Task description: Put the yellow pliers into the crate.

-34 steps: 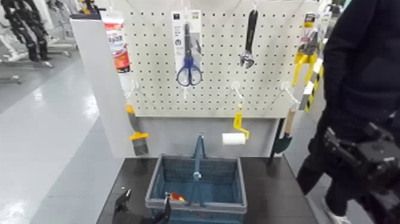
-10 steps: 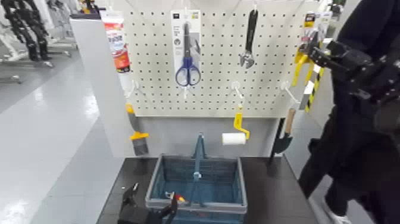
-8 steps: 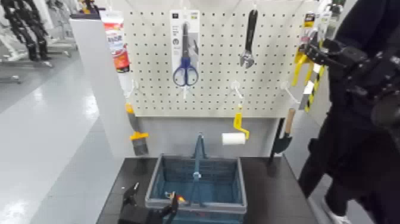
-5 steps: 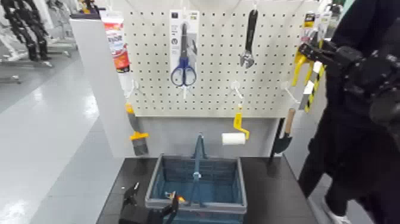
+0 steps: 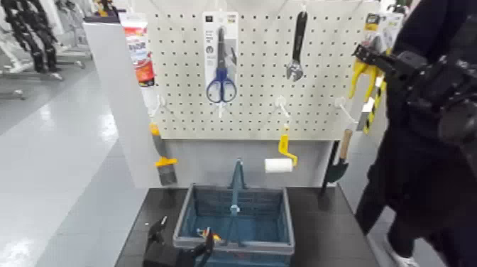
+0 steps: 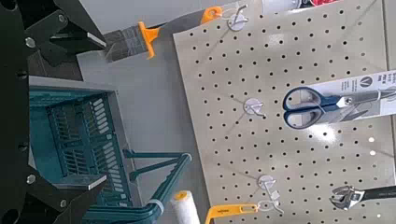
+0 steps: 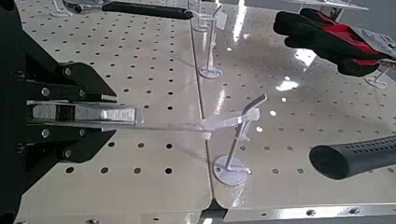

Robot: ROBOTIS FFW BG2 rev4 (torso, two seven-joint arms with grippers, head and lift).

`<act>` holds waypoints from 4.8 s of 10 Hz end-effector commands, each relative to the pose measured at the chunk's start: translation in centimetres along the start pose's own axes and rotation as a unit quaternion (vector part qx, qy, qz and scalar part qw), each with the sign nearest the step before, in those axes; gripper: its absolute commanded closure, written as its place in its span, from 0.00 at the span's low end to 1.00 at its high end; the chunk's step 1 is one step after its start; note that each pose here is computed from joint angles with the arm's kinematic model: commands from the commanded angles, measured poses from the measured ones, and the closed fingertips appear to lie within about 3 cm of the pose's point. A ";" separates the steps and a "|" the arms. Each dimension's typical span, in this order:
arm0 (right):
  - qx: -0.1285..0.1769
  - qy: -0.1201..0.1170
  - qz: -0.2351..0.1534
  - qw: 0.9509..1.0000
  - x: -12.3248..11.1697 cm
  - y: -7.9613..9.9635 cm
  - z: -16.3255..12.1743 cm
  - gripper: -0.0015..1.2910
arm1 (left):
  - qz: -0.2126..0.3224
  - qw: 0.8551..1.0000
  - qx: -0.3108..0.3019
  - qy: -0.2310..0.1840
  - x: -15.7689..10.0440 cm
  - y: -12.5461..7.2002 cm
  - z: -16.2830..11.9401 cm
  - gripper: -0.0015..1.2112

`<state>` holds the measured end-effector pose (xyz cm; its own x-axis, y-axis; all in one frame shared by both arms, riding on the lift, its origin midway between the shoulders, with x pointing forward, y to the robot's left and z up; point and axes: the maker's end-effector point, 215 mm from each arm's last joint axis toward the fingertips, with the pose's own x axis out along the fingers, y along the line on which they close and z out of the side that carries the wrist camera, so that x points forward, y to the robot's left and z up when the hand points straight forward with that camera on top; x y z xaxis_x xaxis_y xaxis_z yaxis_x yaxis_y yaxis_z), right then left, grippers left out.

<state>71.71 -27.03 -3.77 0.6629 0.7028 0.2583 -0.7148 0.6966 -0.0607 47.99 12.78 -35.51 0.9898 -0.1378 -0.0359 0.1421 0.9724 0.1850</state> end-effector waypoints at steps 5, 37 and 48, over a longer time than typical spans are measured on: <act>-0.017 -0.015 0.013 1.000 0.4 0.8 1.9 0.85 | 0.001 1.000 0.000 0.001 -0.1 0.1 -0.1 0.23; 0.209 0.028 0.084 0.974 3.3 23.7 -22.2 0.85 | -0.001 1.000 0.000 0.003 -0.3 -0.1 -0.4 0.23; 0.238 0.112 0.101 0.959 0.9 27.1 -31.0 0.85 | -0.002 1.000 -0.001 0.002 -0.3 -0.3 -0.3 0.23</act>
<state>59.83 -3.11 -34.84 0.4949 0.8658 0.0739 -0.8190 0.4362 0.3728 47.68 12.54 -35.82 0.9891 -0.1417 -0.0414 0.1469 0.9722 0.1824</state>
